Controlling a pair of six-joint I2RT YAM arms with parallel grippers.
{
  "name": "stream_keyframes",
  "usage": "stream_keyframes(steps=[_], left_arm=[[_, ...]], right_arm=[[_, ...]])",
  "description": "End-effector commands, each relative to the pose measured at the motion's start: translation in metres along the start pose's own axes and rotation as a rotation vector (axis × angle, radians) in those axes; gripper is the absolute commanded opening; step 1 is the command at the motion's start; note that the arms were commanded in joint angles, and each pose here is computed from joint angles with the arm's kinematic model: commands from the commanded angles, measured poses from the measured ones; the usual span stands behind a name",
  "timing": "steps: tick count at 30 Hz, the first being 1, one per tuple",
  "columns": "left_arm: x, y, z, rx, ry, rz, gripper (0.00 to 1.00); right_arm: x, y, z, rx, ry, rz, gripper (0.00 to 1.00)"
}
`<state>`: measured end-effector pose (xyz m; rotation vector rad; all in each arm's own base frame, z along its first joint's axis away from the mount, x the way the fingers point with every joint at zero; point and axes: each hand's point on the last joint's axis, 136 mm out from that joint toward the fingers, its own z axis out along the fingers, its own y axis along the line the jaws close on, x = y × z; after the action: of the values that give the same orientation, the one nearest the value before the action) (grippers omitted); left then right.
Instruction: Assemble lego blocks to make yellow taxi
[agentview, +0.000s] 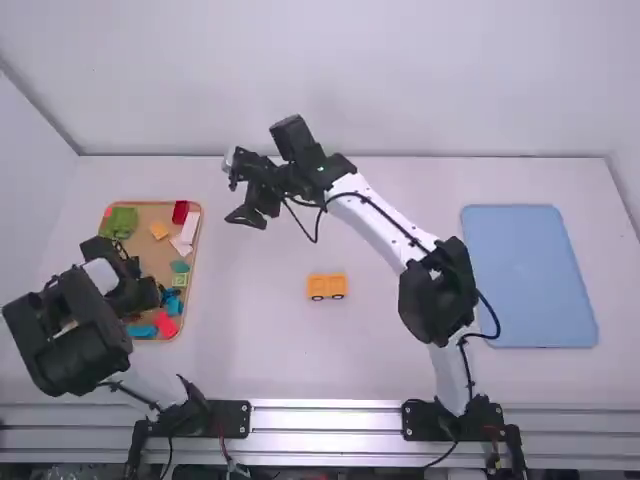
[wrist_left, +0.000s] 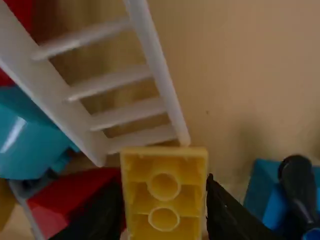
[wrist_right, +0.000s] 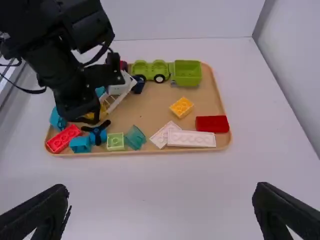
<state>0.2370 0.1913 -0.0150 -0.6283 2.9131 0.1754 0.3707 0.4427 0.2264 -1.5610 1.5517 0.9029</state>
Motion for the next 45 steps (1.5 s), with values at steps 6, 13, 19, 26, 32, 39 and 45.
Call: stream_keyframes(steps=[6, 13, 19, 26, 32, 39, 45], left_arm=[[0.003, -0.001, 0.006, 0.005, -0.010, -0.007, 0.31], [-0.011, -0.018, -0.011, 0.115, -0.058, 0.013, 0.14], [-0.041, -0.038, -0.075, 0.236, -0.260, 0.074, 0.08], [-0.060, -0.116, -0.207, 0.596, -0.718, 0.386, 0.02], [-0.041, -0.198, -0.268, 0.825, -0.879, 0.681, 0.02], [-0.023, -0.284, -0.285, 0.978, -0.938, 0.957, 0.02], [-0.023, -0.320, -0.287, 1.053, -0.962, 1.008, 0.05]], right_arm=[[-0.005, -0.006, 0.000, 0.004, -0.016, -0.010, 0.98], [-0.003, -0.008, -0.004, 0.001, -0.018, 0.001, 0.98], [-0.002, -0.018, -0.015, 0.016, -0.030, 0.007, 0.98], [-0.012, -0.017, -0.073, -0.099, -0.142, 0.079, 0.98], [0.004, -0.002, -0.135, -0.212, -0.221, 0.052, 0.98], [0.014, 0.000, -0.169, -0.210, -0.273, 0.010, 0.98], [0.004, 0.018, -0.190, -0.189, -0.279, -0.110, 0.98]])
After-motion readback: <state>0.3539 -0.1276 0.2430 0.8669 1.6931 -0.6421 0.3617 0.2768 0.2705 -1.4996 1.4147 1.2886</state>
